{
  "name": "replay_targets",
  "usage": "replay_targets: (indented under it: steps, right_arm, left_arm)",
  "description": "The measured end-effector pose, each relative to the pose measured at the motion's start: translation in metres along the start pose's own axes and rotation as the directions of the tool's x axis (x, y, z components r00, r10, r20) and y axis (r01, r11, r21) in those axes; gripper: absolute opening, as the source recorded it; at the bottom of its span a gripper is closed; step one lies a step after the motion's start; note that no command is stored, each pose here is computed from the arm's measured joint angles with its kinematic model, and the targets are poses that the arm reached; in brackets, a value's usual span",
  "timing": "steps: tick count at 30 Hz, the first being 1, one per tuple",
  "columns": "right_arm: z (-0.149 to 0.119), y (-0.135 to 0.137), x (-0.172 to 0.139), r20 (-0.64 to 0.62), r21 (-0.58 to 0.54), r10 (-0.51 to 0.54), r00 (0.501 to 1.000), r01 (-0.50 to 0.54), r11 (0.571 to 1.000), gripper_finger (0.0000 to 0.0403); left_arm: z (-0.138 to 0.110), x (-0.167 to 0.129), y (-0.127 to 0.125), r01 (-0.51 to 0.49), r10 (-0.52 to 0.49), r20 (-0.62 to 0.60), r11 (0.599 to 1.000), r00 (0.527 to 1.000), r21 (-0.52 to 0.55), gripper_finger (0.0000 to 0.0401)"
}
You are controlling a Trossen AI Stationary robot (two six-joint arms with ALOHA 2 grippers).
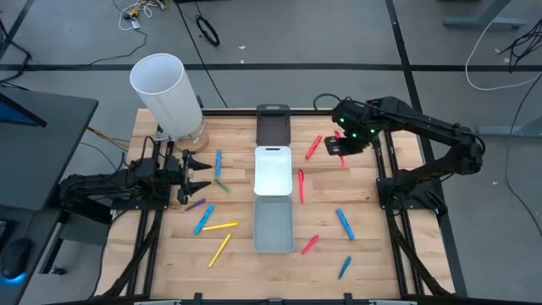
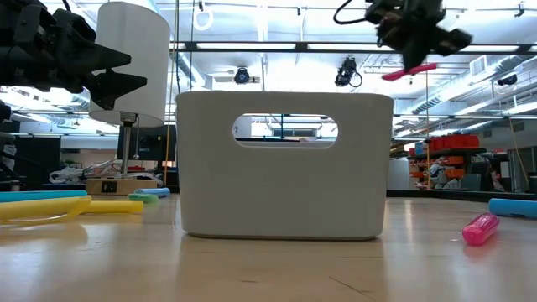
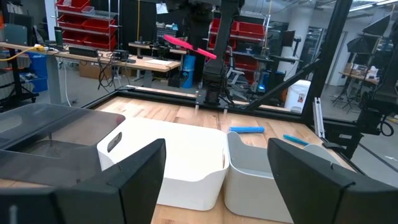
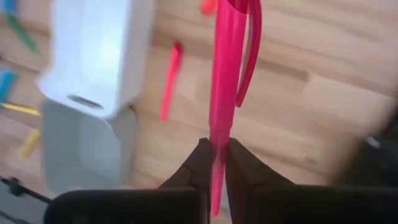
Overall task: Pick & Place Markers
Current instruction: Put the large pink pen into the black bin
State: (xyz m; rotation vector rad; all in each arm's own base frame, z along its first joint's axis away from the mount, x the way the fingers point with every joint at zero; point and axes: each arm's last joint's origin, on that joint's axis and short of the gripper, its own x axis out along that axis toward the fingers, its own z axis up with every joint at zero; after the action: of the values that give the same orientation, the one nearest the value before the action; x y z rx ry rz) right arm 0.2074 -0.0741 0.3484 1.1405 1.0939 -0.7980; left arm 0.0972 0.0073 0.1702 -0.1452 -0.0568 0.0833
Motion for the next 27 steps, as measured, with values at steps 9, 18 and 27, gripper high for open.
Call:
replay_targets:
  steps: [9,18,27]
  right_arm:
    - [0.045,0.033,0.026,0.131,-0.005,0.204,0.97,-0.205,0.979,0.0019]
    - [0.084,0.048,0.052,0.15,0.006,0.335,0.93,-0.34,0.94,0.0018]
    - [0.121,0.06,0.047,0.172,-0.019,0.351,0.92,-0.353,0.935,0.0012]
  left_arm:
    - [0.0,0.0,0.0,0.0,0.0,0.0,1.0,1.0,0.0,0.0288]
    - [0.0,0.0,0.0,0.0,0.0,0.0,1.0,1.0,0.0,0.0288]
    - [0.0,0.0,0.0,0.0,0.0,0.001,1.0,1.0,0.0,0.0288]
